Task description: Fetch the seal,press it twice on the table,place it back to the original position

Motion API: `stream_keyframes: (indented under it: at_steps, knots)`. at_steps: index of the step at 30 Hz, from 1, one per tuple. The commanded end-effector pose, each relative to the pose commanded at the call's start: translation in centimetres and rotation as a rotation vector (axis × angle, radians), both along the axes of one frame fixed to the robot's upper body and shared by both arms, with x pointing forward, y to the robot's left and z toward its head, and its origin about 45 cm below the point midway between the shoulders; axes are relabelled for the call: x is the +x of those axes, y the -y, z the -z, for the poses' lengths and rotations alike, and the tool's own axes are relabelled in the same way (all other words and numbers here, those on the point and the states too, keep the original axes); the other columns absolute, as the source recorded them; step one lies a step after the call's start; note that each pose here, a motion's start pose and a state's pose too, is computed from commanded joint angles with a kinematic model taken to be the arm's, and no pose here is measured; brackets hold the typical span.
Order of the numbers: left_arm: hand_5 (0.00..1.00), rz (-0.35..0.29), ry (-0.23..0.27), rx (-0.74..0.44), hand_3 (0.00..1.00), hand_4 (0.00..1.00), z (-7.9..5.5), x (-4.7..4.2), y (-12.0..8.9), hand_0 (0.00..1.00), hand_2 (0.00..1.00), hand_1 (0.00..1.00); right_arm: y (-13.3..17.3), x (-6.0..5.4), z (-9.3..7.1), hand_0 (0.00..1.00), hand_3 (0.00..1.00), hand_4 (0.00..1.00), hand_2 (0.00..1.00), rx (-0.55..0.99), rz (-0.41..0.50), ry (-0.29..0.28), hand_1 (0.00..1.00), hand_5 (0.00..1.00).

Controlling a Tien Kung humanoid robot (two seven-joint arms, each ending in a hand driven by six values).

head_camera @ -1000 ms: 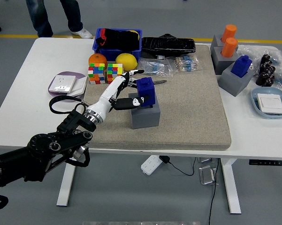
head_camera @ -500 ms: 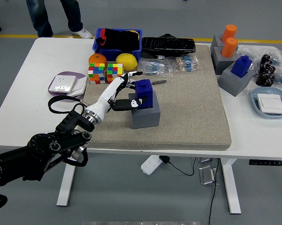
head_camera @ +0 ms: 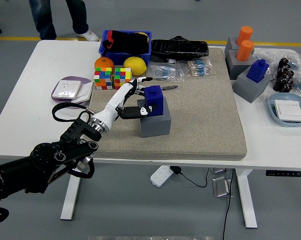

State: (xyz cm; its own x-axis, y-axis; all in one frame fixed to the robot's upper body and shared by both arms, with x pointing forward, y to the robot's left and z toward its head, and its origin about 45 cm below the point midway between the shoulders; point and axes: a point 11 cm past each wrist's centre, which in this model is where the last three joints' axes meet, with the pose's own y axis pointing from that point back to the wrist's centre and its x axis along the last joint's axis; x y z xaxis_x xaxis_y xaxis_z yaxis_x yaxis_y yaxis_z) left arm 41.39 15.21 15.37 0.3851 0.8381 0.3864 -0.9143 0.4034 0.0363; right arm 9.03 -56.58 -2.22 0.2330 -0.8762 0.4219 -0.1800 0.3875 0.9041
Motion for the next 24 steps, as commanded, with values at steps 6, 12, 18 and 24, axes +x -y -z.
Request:
stream_keyframes:
  at_steps: [6, 12, 18, 24]
  knots:
    - [0.002, 0.003, 0.001, 0.010, 0.862, 0.679, 0.13, -0.04, -0.01, 0.842, 0.439, 0.518, 0.07, -0.10, -0.02, 0.828, 0.695, 0.792, 0.731, -0.002, 0.001, -0.002, 0.736, 0.584]
    - [0.002, 0.008, 0.003, 0.021, 0.860, 0.679, 0.27, -0.10, 0.07, 0.843, 0.438, 0.517, 0.02, 0.02, -0.02, 0.827, 0.696, 0.793, 0.731, 0.000, 0.000, 0.001, 0.736, 0.584]
    - [0.002, 0.010, 0.001, 0.027, 0.860, 0.678, 0.43, -0.14, 0.17, 0.843, 0.438, 0.518, 0.05, 0.05, -0.04, 0.827, 0.696, 0.792, 0.731, -0.001, 0.001, 0.002, 0.735, 0.584]
    - [0.002, 0.012, -0.005, 0.026, 0.862, 0.676, 0.59, -0.20, 0.24, 0.843, 0.449, 0.534, 0.00, 0.03, -0.01, 0.827, 0.696, 0.793, 0.731, 0.001, 0.000, 0.001, 0.736, 0.584]
